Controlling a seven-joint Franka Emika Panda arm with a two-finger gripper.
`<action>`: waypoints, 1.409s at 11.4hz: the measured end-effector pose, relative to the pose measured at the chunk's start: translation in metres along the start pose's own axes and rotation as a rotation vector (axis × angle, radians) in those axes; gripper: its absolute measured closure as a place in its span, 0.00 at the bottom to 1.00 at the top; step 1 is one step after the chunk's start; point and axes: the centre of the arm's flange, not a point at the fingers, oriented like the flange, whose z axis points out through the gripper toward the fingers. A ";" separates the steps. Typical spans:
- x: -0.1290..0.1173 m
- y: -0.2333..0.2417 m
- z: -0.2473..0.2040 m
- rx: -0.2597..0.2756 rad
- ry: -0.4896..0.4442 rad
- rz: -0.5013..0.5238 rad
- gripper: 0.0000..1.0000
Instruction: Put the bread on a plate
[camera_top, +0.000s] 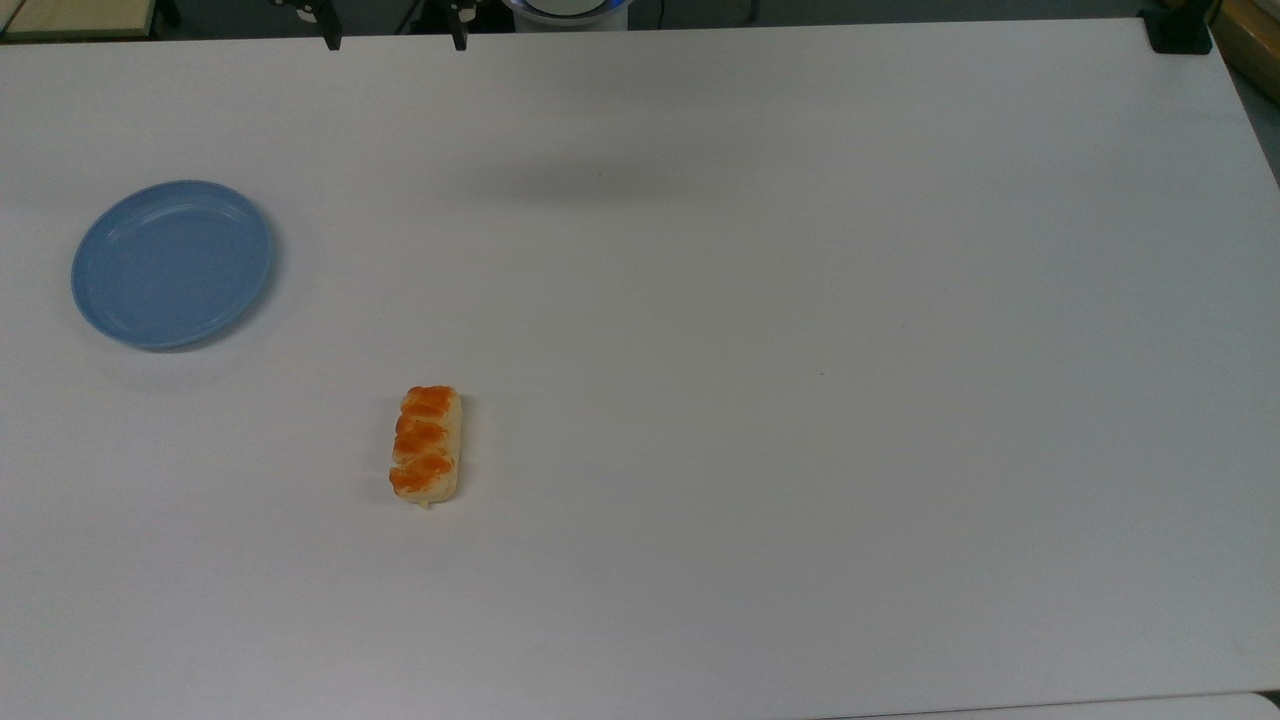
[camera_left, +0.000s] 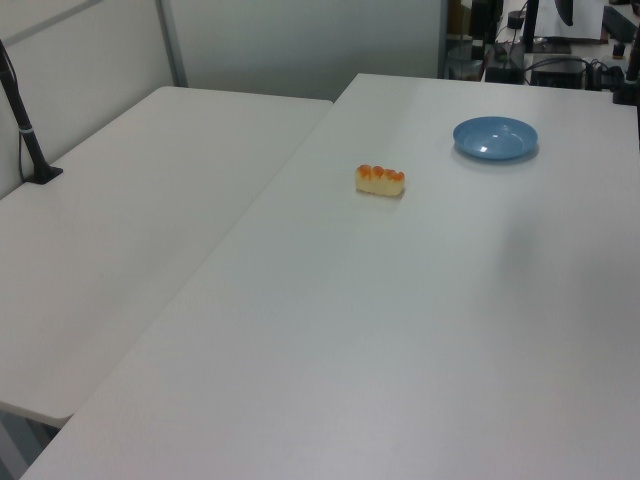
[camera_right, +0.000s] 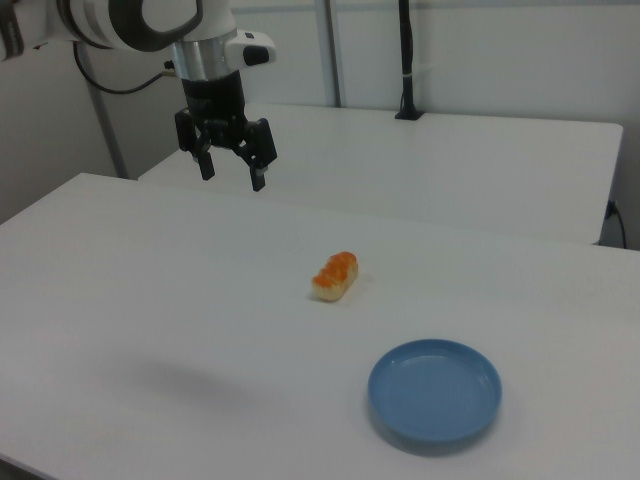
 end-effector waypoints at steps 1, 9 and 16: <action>0.000 0.000 0.000 0.000 0.000 0.000 0.00; 0.002 0.005 -0.014 0.006 0.047 0.000 0.00; 0.001 0.018 -0.015 0.004 0.053 0.022 0.00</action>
